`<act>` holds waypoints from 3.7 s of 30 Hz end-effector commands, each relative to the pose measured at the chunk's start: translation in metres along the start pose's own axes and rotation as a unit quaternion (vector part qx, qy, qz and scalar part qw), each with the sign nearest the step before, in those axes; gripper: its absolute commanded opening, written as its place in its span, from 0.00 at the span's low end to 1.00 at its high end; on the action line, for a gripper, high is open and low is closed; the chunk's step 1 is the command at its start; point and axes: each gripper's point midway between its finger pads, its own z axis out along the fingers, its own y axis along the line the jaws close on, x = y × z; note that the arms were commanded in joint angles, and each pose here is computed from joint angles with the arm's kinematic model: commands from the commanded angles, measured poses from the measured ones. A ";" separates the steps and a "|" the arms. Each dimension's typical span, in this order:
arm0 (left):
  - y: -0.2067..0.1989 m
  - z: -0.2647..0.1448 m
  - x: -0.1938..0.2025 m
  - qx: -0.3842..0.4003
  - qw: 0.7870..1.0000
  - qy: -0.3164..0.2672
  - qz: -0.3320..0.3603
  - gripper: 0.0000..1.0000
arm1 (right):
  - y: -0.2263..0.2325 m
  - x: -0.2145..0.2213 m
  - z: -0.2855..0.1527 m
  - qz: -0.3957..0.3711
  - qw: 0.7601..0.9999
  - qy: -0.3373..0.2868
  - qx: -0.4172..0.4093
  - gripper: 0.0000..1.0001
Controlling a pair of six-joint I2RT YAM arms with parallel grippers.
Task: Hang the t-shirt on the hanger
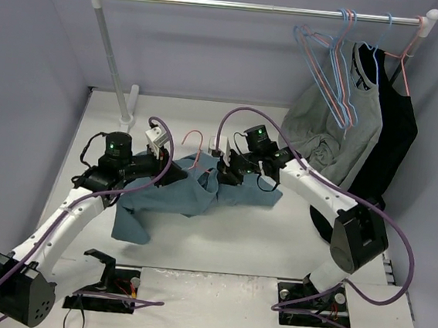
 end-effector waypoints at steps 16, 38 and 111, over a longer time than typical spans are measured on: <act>0.046 -0.077 -0.113 -0.285 0.947 -0.051 0.142 0.43 | -0.026 -0.090 -0.155 -0.110 0.961 -0.051 0.247 0.00; 0.032 -0.162 -0.182 -0.440 0.882 -0.161 0.043 0.63 | -0.065 -0.305 -0.277 -0.121 0.893 -0.230 0.368 0.00; 0.029 -0.151 -0.098 -0.421 0.904 -0.065 -0.039 0.63 | -0.150 -0.185 -0.286 0.076 0.758 -0.322 0.562 0.80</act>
